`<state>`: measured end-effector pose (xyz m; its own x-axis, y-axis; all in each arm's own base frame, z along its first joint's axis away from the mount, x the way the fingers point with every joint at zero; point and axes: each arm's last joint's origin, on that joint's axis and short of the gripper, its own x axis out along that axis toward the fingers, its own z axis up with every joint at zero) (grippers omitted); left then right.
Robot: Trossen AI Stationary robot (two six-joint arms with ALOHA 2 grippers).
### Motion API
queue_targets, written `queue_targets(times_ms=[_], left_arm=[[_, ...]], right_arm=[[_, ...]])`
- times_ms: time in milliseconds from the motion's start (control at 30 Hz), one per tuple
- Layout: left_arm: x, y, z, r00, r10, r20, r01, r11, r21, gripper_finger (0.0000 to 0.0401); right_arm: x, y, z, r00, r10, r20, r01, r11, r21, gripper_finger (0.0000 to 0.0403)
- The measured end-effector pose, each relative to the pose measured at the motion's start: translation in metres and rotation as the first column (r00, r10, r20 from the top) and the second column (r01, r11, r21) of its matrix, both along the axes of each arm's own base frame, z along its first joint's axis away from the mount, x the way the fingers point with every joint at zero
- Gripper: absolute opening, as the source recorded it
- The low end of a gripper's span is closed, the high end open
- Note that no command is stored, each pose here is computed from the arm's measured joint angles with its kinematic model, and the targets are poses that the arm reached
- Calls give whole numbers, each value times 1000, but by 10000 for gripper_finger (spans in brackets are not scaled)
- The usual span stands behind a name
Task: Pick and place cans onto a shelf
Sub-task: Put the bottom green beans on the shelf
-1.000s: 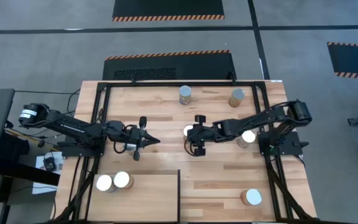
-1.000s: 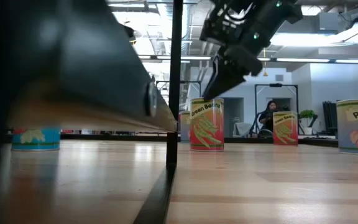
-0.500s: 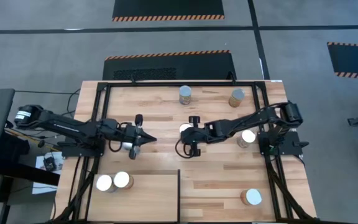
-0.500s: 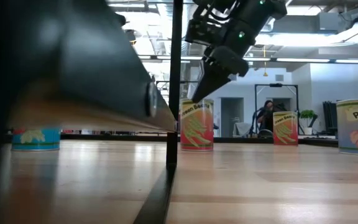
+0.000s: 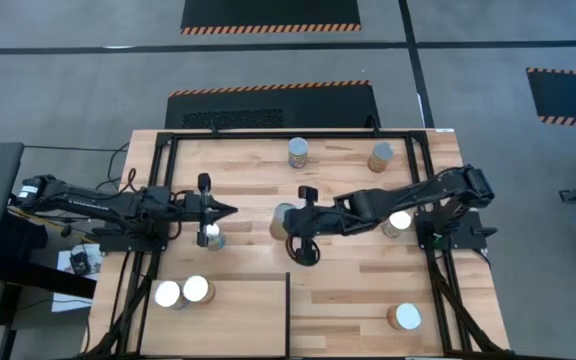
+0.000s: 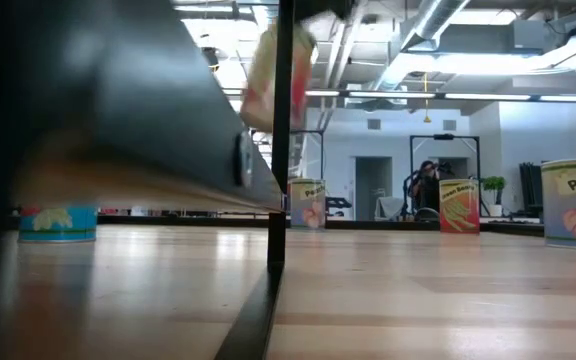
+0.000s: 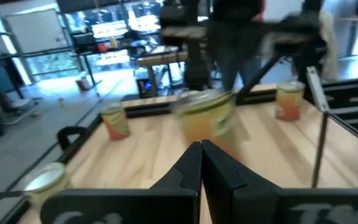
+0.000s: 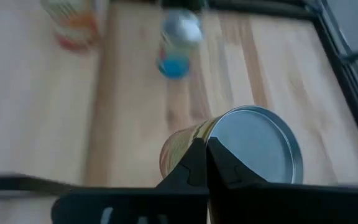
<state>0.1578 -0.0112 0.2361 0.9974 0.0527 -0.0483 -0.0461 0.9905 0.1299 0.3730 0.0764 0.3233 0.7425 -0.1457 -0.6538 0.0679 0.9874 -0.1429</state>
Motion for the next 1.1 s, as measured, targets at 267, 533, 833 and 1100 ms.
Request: queue_targets(times_ms=[267, 533, 833, 1100], left_arm=[[-4, 3, -3, 995, 93, -42, -92, 995, 27, 0], [-4, 3, -7, 992, 98, -76, -98, 995, 1, 0], [-3, 3, -7, 992, 98, -78, -95, 995, 34, 0], [-3, 3, -7, 992, 97, -78, -95, 995, 34, 0]], right_arm=[[4, 38, 26, 973, 45, 225, -69, 993, 97, 3], [37, 79, -8, 967, 114, 226, -139, 986, 95, 3], [86, 101, -37, 973, 178, 144, -181, 983, 10, 3], [111, 106, -56, 973, 221, 73, -221, 975, -6, 3]])
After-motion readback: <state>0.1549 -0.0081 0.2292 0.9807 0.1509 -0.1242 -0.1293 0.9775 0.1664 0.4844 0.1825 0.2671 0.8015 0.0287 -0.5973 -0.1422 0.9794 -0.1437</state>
